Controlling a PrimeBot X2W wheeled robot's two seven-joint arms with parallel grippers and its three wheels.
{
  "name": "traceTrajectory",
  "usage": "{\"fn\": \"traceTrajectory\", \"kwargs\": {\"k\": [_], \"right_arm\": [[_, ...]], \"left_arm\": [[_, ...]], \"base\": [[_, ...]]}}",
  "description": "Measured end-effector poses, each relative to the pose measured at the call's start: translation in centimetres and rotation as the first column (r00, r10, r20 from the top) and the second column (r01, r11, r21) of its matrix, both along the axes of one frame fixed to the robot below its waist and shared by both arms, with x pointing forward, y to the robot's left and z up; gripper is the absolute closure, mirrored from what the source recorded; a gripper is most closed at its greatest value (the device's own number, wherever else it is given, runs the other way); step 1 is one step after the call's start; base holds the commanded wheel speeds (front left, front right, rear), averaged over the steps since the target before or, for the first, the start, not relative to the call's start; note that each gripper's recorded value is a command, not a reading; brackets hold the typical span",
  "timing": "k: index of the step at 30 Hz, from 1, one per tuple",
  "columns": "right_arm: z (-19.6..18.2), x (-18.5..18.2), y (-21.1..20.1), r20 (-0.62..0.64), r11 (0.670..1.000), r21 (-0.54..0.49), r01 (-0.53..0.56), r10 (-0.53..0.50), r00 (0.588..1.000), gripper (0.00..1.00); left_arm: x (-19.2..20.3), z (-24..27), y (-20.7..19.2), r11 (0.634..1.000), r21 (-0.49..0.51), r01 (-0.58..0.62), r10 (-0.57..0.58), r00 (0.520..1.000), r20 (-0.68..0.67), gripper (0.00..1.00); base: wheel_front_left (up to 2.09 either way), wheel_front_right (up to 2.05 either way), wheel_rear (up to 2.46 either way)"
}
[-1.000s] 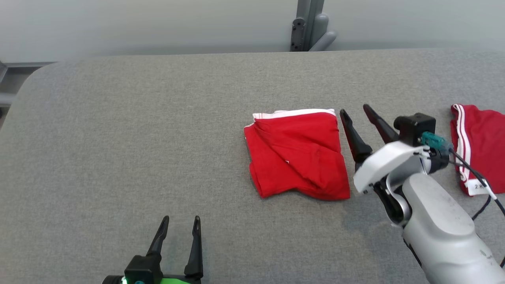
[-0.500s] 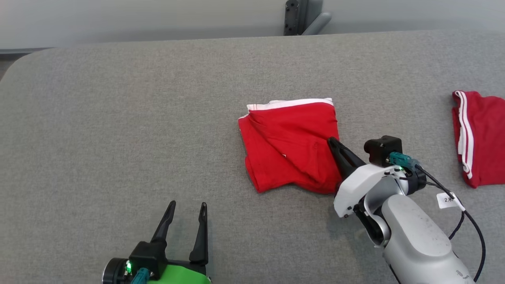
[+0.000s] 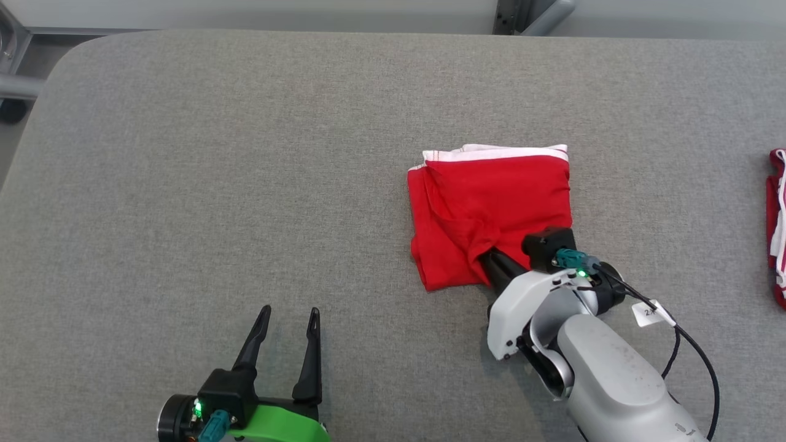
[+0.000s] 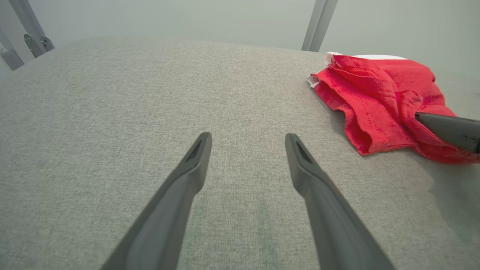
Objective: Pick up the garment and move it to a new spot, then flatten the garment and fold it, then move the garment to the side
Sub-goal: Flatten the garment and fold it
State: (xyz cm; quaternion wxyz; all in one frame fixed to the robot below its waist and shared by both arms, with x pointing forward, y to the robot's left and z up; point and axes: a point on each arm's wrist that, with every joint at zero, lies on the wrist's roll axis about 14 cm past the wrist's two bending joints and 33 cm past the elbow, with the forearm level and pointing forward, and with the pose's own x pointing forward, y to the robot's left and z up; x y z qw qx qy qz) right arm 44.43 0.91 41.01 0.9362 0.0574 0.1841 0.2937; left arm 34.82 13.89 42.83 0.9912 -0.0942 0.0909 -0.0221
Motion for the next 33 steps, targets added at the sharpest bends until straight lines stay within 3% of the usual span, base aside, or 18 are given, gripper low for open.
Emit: {"fn": "traceTrajectory", "kwargs": {"k": [11,18,24,30,32,33], "right_arm": [[0.0,-3.3,5.8,-0.029,0.979,0.018,-0.203,0.203,0.979,1.0],[2.0,-5.1,7.8,0.055,0.959,0.026,-0.282,0.281,0.958,1.0],[4.7,-5.3,6.2,0.179,0.972,0.066,-0.223,0.209,0.961,1.0],[8.3,-3.7,-1.9,0.326,0.995,0.096,-0.003,-0.028,0.945,1.0],[9.9,-3.7,-4.9,0.375,0.99,0.12,0.078,-0.118,0.92,0.57],[10.7,-3.9,-6.5,0.399,0.985,0.129,0.118,-0.161,0.903,0.0]], "left_arm": [[-0.7,0.7,1.3,0.999,-0.009,-0.054,0.054,0.998,0.015,0.0],[-1.4,1.5,1.9,0.996,-0.017,-0.083,0.084,0.996,0.037,0.0],[-2.1,2.1,2.6,0.994,-0.012,-0.109,0.109,0.992,0.058,0.0],[-2.5,3.2,3.1,0.993,0.0,-0.114,0.114,0.989,0.099,0.0],[-2.6,3.8,3.3,0.993,0.0,-0.116,0.115,0.986,0.121,0.0],[-2.7,4.0,3.3,0.993,0.003,-0.115,0.114,0.985,0.13,0.0]], "base": [[0.0,0.0,0.0],[0.0,0.0,0.0],[0.0,0.0,0.0],[0.0,0.0,0.0],[0.0,0.0,0.0],[0.0,0.0,0.0]]}}
